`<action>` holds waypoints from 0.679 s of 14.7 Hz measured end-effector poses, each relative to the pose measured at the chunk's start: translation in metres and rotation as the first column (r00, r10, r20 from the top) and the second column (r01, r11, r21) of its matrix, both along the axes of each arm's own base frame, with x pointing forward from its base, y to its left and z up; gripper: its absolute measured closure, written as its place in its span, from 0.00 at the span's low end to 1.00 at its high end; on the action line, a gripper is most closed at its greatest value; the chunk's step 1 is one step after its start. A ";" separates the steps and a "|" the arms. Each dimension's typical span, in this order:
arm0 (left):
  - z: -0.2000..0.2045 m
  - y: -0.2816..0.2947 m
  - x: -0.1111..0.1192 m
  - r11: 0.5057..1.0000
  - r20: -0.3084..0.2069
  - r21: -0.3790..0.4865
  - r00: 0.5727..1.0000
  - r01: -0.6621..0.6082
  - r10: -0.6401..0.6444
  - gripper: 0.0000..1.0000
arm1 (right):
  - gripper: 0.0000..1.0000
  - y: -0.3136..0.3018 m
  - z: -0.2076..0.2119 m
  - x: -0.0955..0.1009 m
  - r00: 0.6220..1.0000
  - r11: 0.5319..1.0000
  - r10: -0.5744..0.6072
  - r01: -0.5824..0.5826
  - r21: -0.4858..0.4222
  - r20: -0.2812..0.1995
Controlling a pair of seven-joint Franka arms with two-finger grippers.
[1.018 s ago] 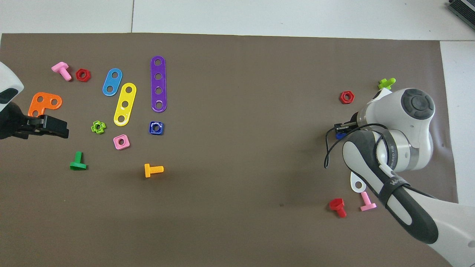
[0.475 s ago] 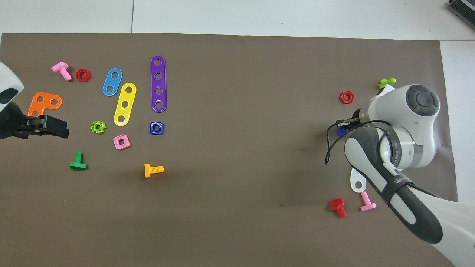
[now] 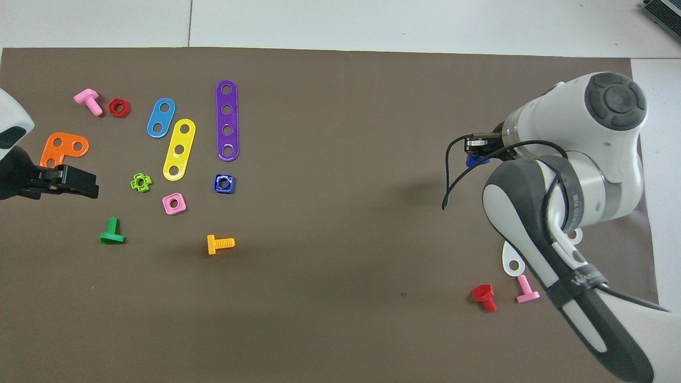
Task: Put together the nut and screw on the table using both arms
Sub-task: 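Carry the blue nut toward the table centre and release it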
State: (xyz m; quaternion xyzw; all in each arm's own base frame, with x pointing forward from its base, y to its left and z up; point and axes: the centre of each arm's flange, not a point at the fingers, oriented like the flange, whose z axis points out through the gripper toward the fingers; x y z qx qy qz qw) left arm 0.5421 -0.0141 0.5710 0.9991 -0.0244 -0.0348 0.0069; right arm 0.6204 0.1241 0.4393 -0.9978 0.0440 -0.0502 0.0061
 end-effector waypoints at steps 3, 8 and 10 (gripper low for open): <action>0.000 0.000 0.000 1.000 0.000 0.000 1.000 0.000 0.000 0.00 | 0.81 0.079 0.001 -0.017 0.998 0.998 -0.065 0.065 -0.011 0.019; 0.000 0.000 0.000 1.000 0.000 0.000 1.000 0.000 0.000 0.00 | 0.81 0.185 -0.035 -0.042 0.987 0.987 -0.155 0.157 -0.037 0.045; 0.000 0.000 0.000 1.000 0.000 0.000 1.000 0.000 0.000 0.00 | 0.81 0.208 -0.055 -0.047 0.983 0.983 -0.175 0.177 -0.037 0.052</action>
